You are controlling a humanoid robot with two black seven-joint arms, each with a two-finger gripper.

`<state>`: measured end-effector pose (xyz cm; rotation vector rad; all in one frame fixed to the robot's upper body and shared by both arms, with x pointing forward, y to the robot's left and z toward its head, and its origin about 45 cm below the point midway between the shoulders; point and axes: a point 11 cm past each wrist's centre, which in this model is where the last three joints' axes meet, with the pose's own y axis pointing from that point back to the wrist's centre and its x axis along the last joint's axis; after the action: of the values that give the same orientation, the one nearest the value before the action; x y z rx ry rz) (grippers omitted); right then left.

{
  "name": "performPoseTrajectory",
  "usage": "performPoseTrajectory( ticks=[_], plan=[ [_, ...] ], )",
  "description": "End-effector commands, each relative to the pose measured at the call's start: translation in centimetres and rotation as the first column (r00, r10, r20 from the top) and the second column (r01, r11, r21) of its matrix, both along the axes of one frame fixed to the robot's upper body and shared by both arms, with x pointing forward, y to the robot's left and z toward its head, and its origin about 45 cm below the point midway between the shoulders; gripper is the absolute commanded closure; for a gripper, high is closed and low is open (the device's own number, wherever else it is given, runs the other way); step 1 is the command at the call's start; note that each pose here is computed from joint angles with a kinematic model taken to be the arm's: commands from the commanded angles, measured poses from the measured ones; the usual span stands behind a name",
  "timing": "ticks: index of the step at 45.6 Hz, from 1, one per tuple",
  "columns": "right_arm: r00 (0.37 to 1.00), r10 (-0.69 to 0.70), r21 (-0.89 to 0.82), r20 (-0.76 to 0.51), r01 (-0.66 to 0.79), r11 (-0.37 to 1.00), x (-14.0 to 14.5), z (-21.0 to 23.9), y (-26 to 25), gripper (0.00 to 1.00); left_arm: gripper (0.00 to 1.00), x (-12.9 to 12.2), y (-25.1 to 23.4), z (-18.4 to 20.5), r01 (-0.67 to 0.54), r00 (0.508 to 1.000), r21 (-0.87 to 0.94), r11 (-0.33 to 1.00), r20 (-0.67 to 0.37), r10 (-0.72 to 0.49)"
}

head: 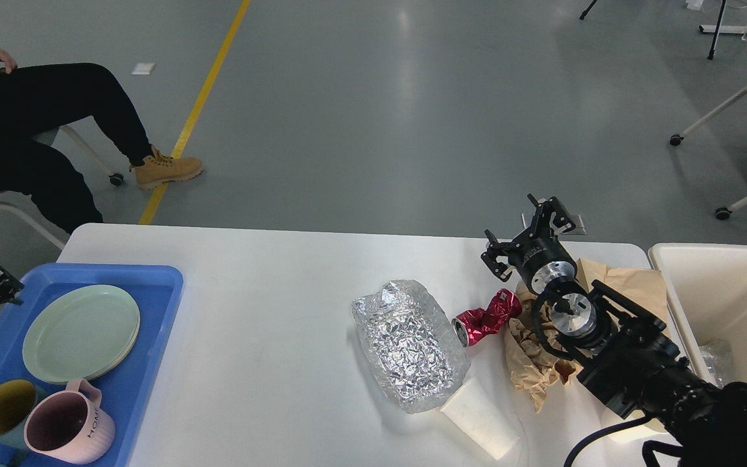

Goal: Tidy desktop
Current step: 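Release the plate and withdraw the left gripper over the tray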

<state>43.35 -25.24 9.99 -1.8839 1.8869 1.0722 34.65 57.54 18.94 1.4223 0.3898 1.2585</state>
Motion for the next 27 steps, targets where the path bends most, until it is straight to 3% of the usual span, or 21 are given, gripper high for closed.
performPoseTrajectory(
  ticks=[1,7,13,21,27],
  plan=[
    [1.000,0.000,0.000,0.000,0.000,1.000,0.0,0.0,0.0,0.00,0.03,1.6,1.4,2.8,-0.042,0.994,0.041,0.998,0.106,0.038],
    [1.000,0.000,0.000,0.000,0.000,1.000,0.0,0.0,0.0,0.00,0.03,3.8,0.6,4.7,-0.075,0.965,-0.052,0.996,0.247,0.086],
    [1.000,0.000,0.000,0.000,0.000,1.000,0.0,0.0,0.0,0.00,0.04,6.1,-1.8,5.8,-0.072,0.905,-0.251,0.965,0.390,0.169],
    [1.000,0.000,0.000,0.000,0.000,1.000,0.0,0.0,0.0,0.00,0.04,6.7,-3.0,5.2,-0.078,0.842,-0.424,0.902,0.457,0.288],
    [1.000,0.000,0.000,0.000,0.000,1.000,0.0,0.0,0.0,0.00,0.04,7.2,-3.2,5.4,-0.064,0.750,-0.530,0.846,0.533,0.391]
  ],
)
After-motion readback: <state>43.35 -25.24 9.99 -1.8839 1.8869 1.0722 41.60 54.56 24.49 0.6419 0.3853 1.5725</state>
